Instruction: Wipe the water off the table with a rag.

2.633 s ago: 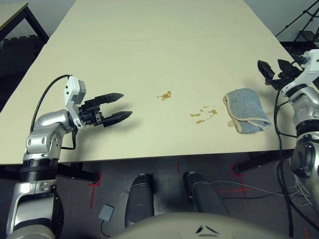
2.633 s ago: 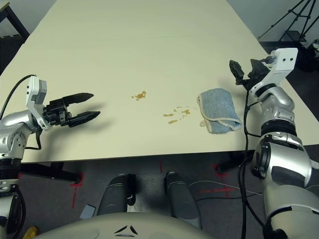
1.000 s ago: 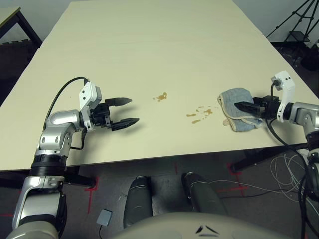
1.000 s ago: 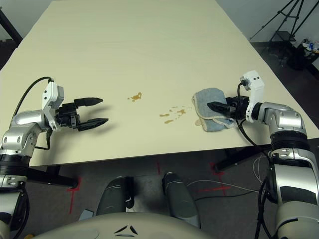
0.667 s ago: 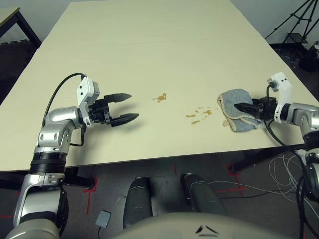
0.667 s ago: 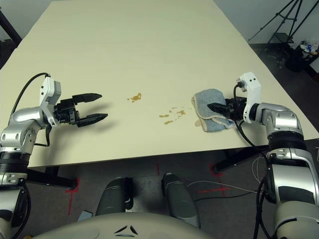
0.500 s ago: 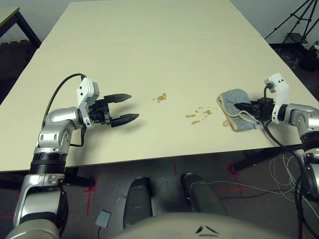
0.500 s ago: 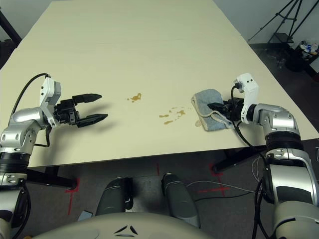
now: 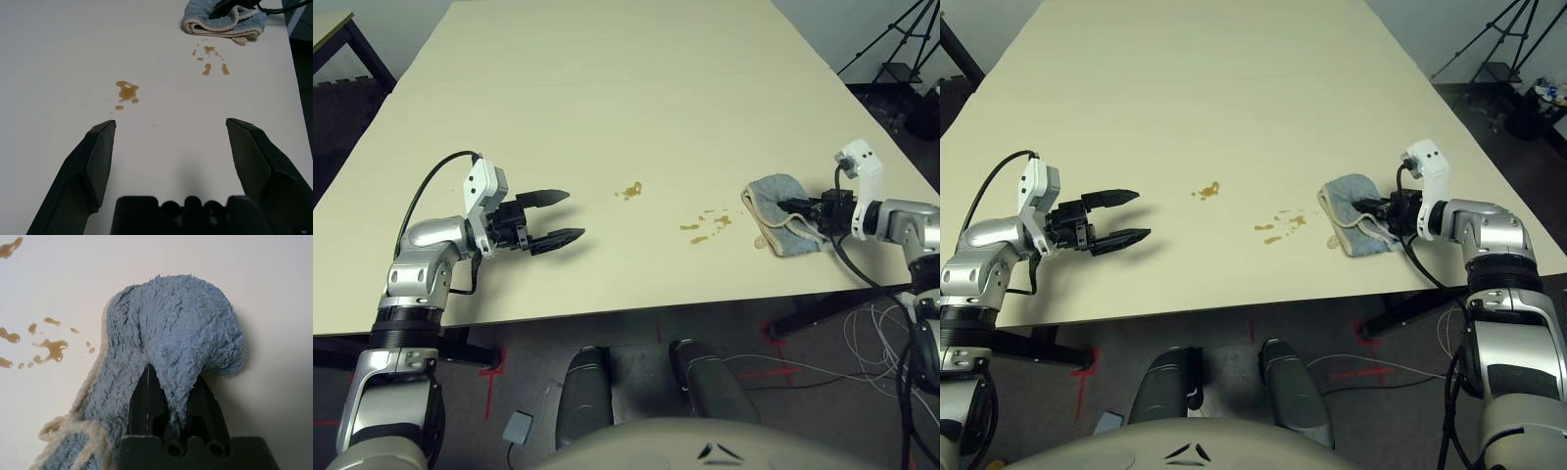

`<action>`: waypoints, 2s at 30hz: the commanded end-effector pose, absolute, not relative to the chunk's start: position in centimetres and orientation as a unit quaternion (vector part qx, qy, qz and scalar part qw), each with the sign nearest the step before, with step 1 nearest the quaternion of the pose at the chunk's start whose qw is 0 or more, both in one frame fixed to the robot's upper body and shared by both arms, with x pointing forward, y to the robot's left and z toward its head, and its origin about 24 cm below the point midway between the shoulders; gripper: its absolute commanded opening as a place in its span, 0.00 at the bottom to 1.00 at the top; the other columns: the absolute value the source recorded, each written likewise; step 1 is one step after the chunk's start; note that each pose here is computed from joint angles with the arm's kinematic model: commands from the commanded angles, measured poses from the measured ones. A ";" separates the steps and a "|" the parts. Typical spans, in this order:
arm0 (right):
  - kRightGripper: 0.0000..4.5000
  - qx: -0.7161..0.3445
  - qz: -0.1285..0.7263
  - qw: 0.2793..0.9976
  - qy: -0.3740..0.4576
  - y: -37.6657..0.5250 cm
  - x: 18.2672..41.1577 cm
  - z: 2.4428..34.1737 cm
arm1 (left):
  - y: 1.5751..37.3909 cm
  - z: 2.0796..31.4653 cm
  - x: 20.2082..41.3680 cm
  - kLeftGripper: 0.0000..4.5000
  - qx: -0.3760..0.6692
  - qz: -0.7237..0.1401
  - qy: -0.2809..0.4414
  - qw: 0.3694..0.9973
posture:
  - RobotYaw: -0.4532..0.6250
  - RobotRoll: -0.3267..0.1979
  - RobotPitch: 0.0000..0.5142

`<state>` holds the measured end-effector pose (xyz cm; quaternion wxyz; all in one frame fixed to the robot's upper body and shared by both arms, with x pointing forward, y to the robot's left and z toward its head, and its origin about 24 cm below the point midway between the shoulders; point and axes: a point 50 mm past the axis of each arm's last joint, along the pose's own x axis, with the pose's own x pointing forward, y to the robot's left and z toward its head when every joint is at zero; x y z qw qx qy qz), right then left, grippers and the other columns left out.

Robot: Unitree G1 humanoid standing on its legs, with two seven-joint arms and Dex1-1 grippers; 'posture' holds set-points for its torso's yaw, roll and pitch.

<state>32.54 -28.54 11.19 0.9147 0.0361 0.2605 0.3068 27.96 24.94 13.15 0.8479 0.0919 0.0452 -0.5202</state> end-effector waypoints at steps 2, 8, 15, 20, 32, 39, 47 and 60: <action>0.03 0.030 0.308 0.924 0.224 -27.1 33.3 13.1 | 25.6 13.1 27.4 1.00 0.093 -0.516 0.055 0.850 | 0.31 0.62 0.28; 0.03 0.006 0.330 0.910 0.252 -23.9 33.0 10.8 | 26.3 13.2 27.0 1.00 0.098 -0.509 0.063 0.853 | 0.32 0.62 0.29; 0.03 0.006 0.380 0.881 0.281 -19.3 31.9 7.5 | 26.6 13.2 26.5 1.00 0.099 -0.504 0.068 0.855 | 0.32 0.62 0.29; 0.03 0.021 0.443 0.850 0.284 -15.0 30.8 7.0 | 26.6 13.2 26.4 1.00 0.101 -0.503 0.069 0.856 | 0.35 0.62 0.30; 0.03 0.031 0.514 0.806 0.292 -10.3 28.4 6.8 | 26.5 13.1 26.4 1.00 0.101 -0.505 0.071 0.855 | 0.35 0.62 0.30; 0.03 0.030 0.509 0.804 0.305 -11.3 27.9 6.8 | 26.3 13.0 26.5 1.00 0.100 -0.507 0.070 0.853 | 0.34 0.62 0.29; 0.03 -0.009 0.426 0.851 0.307 -17.2 30.3 8.2 | 26.1 13.0 26.8 1.00 0.100 -0.510 0.067 0.852 | 0.33 0.62 0.28; 0.03 -0.075 0.278 0.912 0.292 -27.8 32.8 12.0 | 26.3 13.2 27.2 1.00 0.104 -0.508 0.066 0.853 | 0.32 0.62 0.26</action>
